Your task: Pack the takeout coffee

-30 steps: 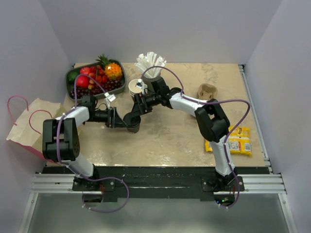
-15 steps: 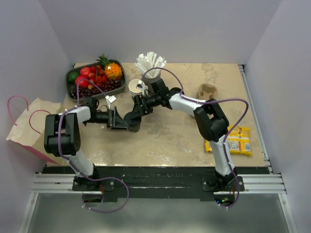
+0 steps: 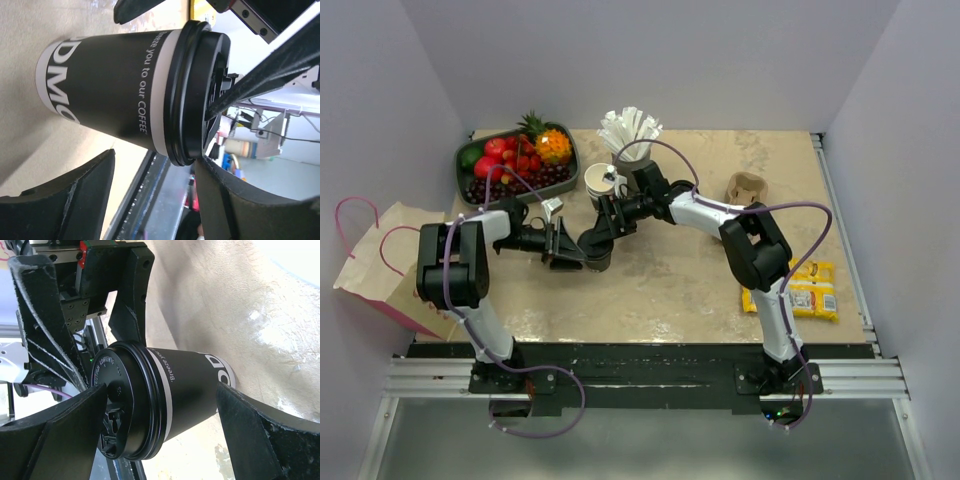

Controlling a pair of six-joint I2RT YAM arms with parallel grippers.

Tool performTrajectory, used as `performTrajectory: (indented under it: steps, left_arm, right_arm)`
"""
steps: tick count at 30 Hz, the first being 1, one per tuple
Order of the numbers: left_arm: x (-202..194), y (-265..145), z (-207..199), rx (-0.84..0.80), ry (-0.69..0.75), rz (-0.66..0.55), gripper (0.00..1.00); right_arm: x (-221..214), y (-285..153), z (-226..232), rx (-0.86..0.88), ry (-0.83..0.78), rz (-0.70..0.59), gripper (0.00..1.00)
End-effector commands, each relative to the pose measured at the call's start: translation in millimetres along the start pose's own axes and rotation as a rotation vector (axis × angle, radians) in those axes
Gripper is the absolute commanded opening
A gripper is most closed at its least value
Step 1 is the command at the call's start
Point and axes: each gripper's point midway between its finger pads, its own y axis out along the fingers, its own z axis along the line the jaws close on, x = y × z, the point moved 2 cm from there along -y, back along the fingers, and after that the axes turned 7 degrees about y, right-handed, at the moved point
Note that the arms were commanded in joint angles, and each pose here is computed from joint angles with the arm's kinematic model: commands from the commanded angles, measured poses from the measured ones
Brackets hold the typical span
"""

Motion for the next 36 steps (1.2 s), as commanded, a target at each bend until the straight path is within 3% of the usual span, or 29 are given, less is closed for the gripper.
performTrajectory:
  steps: [1, 16, 26, 36]
  left_arm:
    - [-22.4, -12.8, 105.3, 0.547, 0.04, 0.175, 0.67]
    - [-30.2, -20.4, 129.9, 0.728, -0.027, 0.277, 0.67]
    - [-24.4, -19.3, 132.6, 0.736, -0.042, 0.272, 0.67]
    - [-15.2, -6.6, 142.0, 0.746, -0.024, 0.275, 0.66]
  right_arm:
    - [-9.2, 9.4, -16.9, -0.049, 0.023, 0.027, 0.9]
    - [-9.1, 11.7, -22.4, -0.063, 0.041, 0.03, 0.9]
    - [-8.7, 12.7, -25.1, -0.079, 0.04, 0.026, 0.89]
    - [-11.3, 5.0, -51.9, -0.258, 0.028, 0.014, 0.88]
